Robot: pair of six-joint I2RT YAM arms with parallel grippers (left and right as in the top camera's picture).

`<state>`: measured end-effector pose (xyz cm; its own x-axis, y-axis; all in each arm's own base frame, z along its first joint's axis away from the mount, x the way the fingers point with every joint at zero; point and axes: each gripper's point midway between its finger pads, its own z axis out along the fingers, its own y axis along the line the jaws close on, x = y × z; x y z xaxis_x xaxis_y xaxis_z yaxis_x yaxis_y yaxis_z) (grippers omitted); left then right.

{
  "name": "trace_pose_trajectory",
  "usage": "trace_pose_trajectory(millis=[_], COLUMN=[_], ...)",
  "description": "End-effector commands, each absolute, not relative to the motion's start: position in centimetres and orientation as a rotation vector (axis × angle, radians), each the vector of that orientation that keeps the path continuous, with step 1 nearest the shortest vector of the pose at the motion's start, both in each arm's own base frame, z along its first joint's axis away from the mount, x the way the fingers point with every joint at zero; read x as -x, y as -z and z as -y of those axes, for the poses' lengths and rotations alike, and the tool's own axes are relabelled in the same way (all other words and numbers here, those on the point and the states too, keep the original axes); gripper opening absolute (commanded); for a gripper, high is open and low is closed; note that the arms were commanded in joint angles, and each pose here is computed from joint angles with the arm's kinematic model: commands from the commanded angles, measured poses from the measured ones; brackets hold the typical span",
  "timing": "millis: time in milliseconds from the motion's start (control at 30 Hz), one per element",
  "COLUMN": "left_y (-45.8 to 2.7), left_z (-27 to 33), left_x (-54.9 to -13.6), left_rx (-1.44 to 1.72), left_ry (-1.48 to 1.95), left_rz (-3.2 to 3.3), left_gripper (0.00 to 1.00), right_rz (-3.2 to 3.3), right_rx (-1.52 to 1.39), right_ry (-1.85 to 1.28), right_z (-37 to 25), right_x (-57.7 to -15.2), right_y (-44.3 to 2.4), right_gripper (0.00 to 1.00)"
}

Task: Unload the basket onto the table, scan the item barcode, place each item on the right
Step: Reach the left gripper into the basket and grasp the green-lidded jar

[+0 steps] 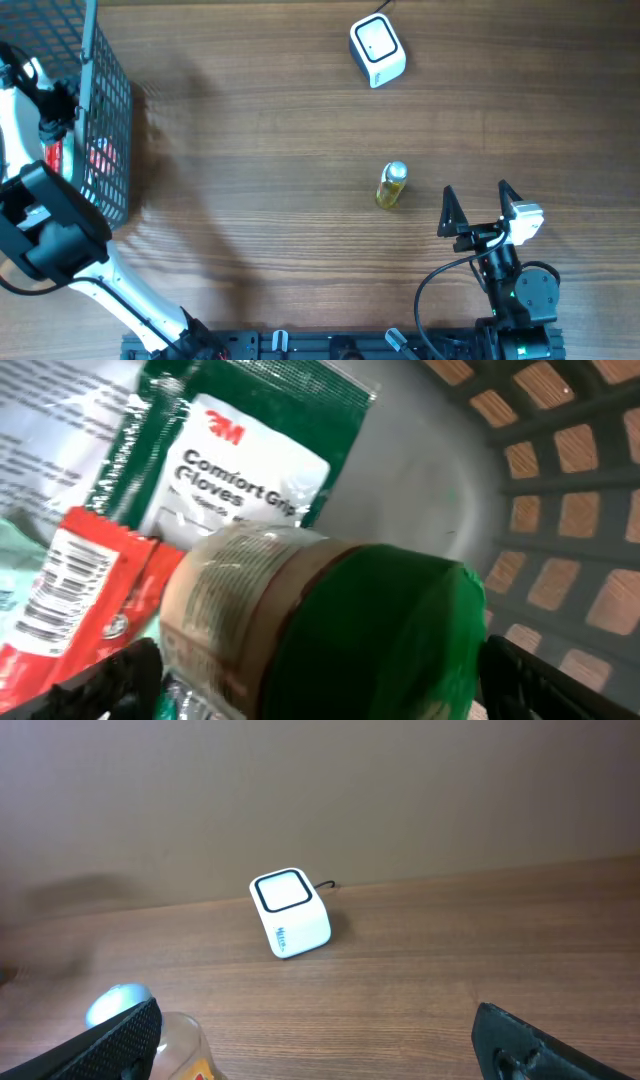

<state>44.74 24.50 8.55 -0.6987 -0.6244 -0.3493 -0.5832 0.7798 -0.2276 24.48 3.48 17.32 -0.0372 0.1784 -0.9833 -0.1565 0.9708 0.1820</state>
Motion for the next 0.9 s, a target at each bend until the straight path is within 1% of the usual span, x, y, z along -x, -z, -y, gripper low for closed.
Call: trace_pose_trajectory(millis=[0, 133, 200, 333, 400, 433, 867], left_y=[-11.0, -13.1, -12.9, -13.0, -13.1, -13.2, -13.9], left_z=[-25.5, -25.4, -25.4, -25.3, -25.3, -25.0, -25.0], left_x=[-44.0, -44.0, -43.7, -43.8, -43.9, -44.2, -45.9], left_rx=[0.911, 0.892, 0.899, 0.894, 0.861, 0.786, 0.699], left_ry=[0.092, 0.077, 0.076, 0.081, 0.078, 0.081, -0.002], left_rz=[-2.518, -2.481, -2.492, -2.487, -2.493, -2.508, -2.476], left_gripper=[0.96, 0.95, 0.95, 1.00, 1.00, 1.00, 1.00], right_rz=[-1.577, -1.577, -1.577, -1.577, -1.577, -1.577, -1.577], right_rx=[-0.031, -0.031, -0.031, -0.031, -0.031, -0.031, -0.031], right_ry=[-0.267, -0.267, -0.268, -0.268, -0.268, -0.268, -0.267], right_z=[-3.3, -3.3, -3.3, -3.3, -3.3, -3.3, -3.3], right_x=[-24.5, -24.5, -24.5, -24.5, -24.5, -24.5, -24.5], right_y=[-17.5, -17.5, -17.5, -17.5, -17.5, -17.5, -17.5], right_gripper=[1.00, 1.00, 1.00, 1.00, 1.00, 1.00, 1.00])
